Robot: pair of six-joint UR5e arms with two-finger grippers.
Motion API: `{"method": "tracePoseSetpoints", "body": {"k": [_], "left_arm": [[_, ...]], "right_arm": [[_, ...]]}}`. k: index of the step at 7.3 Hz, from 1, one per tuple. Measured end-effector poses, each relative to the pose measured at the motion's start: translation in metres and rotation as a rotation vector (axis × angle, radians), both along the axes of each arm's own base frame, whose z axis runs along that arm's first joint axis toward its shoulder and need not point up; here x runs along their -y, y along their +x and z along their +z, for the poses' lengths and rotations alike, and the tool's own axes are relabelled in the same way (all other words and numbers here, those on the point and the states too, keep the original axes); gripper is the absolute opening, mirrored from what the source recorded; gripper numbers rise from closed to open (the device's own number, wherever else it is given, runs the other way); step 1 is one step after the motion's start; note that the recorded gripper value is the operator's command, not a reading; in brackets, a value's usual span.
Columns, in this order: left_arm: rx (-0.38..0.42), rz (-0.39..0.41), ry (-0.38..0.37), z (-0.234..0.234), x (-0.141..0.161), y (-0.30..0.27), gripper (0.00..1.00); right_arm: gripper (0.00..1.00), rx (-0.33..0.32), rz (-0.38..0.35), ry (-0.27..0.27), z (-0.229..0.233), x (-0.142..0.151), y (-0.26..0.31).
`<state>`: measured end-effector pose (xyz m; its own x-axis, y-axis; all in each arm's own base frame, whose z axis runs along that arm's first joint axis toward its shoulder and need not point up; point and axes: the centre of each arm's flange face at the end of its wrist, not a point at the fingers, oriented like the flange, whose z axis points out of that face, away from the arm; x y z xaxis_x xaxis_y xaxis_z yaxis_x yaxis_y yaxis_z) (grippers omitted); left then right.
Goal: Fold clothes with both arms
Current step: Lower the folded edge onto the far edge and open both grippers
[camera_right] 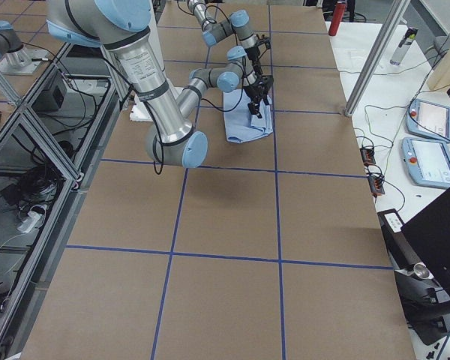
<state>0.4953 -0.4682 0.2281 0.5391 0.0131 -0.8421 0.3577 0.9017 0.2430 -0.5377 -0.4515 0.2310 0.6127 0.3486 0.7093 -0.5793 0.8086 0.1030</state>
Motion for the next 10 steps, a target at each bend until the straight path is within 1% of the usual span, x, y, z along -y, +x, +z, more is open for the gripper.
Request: {"method": "tracePoseSetpoints", "body": {"k": [1,2,3,4,5,7,9,10], "left_arm": [[-0.012,0.009,0.010,0.005,0.000,-0.004,1.00],[-0.020,0.012,0.016,0.008,-0.001,-0.005,1.00],[-0.024,0.012,0.019,0.010,-0.001,-0.006,1.00],[-0.026,0.013,0.019,0.010,-0.001,-0.006,1.00],[-0.027,0.013,0.020,0.010,-0.001,-0.006,1.00],[-0.027,0.013,0.020,0.010,-0.002,-0.006,1.00],[-0.027,0.013,0.020,0.010,-0.002,-0.006,1.00],[-0.028,0.012,0.020,0.010,-0.002,-0.006,1.00]], "right_arm": [[1.00,-0.025,-0.047,0.037,0.001,-0.024,-0.017],[1.00,-0.069,-0.097,0.090,0.004,-0.044,-0.033],[1.00,-0.107,-0.139,0.133,0.006,-0.058,-0.044],[1.00,-0.138,-0.168,0.165,0.008,-0.064,-0.053],[1.00,-0.173,-0.193,0.193,0.011,-0.065,-0.060],[1.00,-0.222,-0.207,0.222,0.020,-0.061,-0.067],[1.00,-0.227,-0.207,0.241,0.035,-0.052,-0.080],[1.00,-0.225,-0.206,0.258,0.036,-0.043,-0.079]]}}
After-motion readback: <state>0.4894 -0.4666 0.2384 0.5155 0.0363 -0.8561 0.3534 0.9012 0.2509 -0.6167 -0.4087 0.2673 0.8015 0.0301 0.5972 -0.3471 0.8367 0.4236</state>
